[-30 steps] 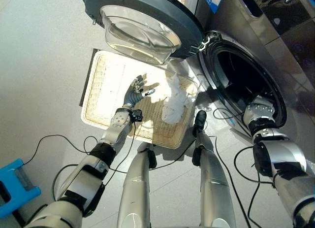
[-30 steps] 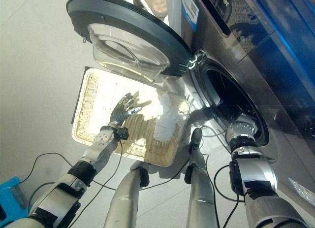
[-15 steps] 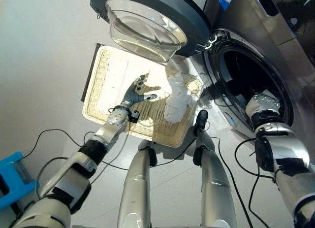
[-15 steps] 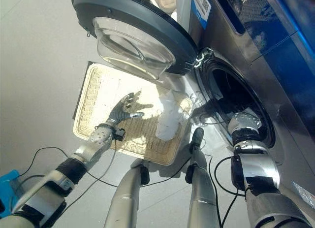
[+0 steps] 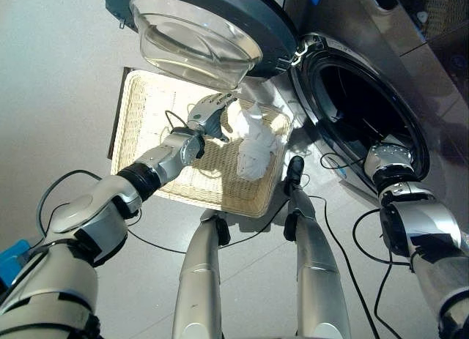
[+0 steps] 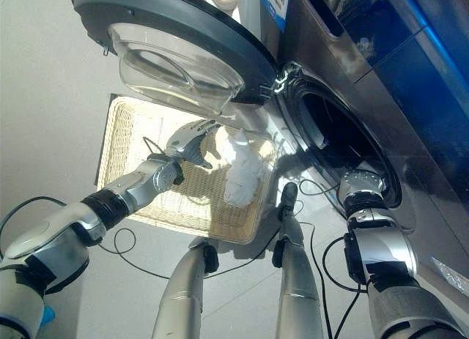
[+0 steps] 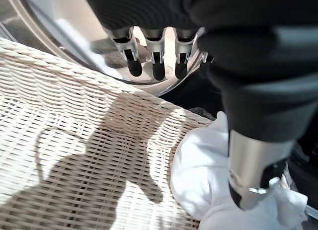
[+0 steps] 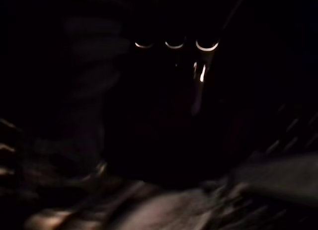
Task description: Put the clothes into the washing machine.
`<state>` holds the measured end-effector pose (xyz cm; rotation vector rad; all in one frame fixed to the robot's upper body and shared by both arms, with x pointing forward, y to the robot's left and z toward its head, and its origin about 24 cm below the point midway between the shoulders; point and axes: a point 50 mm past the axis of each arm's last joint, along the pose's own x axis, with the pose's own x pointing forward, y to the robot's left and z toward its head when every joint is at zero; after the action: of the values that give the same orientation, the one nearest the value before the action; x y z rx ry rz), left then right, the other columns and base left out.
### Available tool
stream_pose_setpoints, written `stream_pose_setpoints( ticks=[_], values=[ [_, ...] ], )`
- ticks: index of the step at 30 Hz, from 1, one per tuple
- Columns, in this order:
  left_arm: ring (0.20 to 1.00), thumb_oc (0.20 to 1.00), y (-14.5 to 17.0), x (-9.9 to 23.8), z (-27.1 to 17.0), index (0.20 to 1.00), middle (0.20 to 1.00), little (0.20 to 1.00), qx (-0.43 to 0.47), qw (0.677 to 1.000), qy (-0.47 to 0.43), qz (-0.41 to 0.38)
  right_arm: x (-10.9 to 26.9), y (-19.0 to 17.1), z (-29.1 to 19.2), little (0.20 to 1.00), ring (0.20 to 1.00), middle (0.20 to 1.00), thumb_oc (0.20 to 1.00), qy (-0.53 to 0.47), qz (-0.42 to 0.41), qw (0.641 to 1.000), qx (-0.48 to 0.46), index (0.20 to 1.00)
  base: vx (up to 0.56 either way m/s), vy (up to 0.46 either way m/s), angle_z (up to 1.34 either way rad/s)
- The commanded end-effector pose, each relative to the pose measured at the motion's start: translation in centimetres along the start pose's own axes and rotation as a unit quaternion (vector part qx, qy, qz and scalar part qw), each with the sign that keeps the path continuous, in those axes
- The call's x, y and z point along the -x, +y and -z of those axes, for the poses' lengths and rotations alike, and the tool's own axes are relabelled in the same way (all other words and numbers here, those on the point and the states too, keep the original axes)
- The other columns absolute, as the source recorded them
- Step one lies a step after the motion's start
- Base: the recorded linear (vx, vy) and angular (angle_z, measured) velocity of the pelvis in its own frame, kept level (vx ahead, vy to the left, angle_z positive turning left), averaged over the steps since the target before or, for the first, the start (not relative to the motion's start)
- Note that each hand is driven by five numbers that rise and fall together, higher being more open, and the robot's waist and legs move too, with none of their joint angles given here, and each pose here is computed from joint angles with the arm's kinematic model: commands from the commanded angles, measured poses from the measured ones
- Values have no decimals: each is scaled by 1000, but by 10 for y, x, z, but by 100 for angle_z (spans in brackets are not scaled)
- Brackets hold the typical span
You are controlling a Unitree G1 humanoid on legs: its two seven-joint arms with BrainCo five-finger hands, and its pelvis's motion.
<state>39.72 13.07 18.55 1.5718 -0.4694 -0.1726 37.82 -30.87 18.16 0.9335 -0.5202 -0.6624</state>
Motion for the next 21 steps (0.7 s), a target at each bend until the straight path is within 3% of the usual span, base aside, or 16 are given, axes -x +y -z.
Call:
stream_pose_setpoints(
  ticks=[1,3,10,21],
  values=[
    [1000,1000,3,2,5,1000,1000,1000,-33,999,-8,-17,-16,27,-30,1000,1000,1000,1000,-24,-31,985,167,1000,0,0,0],
    [1000,1000,8,-1,2,1000,1000,1000,-77,997,-24,-15,-16,30,-22,1000,1000,1000,1000,5,-42,968,248,1000,-22,2,-5],
    [1000,1000,10,-5,-12,1000,1000,1000,-224,968,-112,-18,-8,34,-1,1000,1000,1000,1000,52,-77,940,329,1000,0,7,-4],
    [1000,1000,-12,3,-20,1000,1000,1000,-378,887,-255,72,22,48,37,1000,1000,1000,1000,114,-197,959,167,1000,1,28,-4]
  ],
)
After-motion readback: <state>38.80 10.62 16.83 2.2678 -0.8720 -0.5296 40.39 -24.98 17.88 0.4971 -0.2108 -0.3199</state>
